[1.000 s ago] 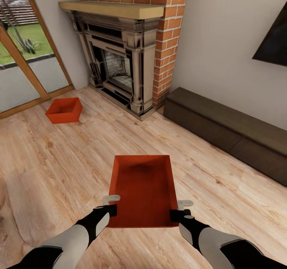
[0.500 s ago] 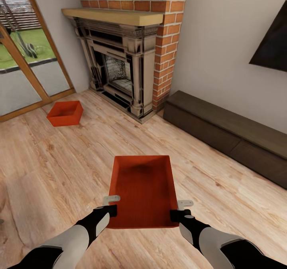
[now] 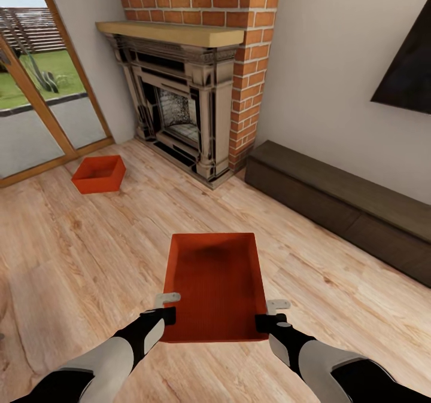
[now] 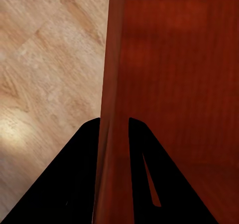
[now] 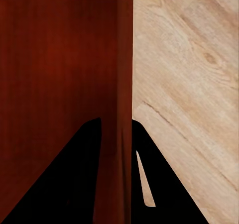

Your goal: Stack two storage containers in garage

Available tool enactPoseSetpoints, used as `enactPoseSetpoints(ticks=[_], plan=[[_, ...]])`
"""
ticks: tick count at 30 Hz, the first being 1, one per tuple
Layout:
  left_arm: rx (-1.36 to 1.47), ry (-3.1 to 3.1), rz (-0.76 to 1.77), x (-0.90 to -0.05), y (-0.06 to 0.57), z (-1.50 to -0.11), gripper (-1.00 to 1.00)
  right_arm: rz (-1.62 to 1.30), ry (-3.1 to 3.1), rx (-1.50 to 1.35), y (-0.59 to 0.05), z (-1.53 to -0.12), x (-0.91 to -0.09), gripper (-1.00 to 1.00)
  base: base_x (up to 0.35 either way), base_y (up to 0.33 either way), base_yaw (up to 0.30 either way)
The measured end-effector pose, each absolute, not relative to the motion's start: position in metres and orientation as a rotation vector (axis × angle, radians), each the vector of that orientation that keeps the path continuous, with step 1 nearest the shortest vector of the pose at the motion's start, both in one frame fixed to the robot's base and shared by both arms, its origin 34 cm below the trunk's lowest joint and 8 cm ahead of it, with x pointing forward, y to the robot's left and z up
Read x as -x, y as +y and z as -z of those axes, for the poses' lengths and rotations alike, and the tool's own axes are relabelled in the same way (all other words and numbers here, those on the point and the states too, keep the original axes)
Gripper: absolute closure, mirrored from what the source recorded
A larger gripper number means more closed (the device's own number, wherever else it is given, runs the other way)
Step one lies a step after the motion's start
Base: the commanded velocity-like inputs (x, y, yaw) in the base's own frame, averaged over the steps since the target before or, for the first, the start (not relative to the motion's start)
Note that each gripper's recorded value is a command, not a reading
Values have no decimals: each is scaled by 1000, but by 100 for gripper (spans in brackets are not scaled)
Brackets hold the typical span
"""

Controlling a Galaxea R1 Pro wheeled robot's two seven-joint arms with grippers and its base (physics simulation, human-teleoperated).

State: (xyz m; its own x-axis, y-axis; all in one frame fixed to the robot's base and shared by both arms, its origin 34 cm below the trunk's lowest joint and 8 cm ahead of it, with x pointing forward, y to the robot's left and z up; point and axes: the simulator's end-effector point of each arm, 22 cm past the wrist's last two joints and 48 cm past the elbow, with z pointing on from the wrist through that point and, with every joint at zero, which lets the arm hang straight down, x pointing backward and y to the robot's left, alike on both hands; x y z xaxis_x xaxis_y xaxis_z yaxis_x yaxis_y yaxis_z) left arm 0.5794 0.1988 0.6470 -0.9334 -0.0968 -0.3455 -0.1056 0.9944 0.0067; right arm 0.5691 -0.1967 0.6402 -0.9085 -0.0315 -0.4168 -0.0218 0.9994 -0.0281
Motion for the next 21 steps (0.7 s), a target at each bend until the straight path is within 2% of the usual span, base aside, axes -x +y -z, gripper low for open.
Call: enactPoseSetpoints(ticks=[21], plan=[[145, 2752, -33, -591, 199, -663, 100, 32, 2677, 37, -197, -656, -581, 100, 0, 0, 0]])
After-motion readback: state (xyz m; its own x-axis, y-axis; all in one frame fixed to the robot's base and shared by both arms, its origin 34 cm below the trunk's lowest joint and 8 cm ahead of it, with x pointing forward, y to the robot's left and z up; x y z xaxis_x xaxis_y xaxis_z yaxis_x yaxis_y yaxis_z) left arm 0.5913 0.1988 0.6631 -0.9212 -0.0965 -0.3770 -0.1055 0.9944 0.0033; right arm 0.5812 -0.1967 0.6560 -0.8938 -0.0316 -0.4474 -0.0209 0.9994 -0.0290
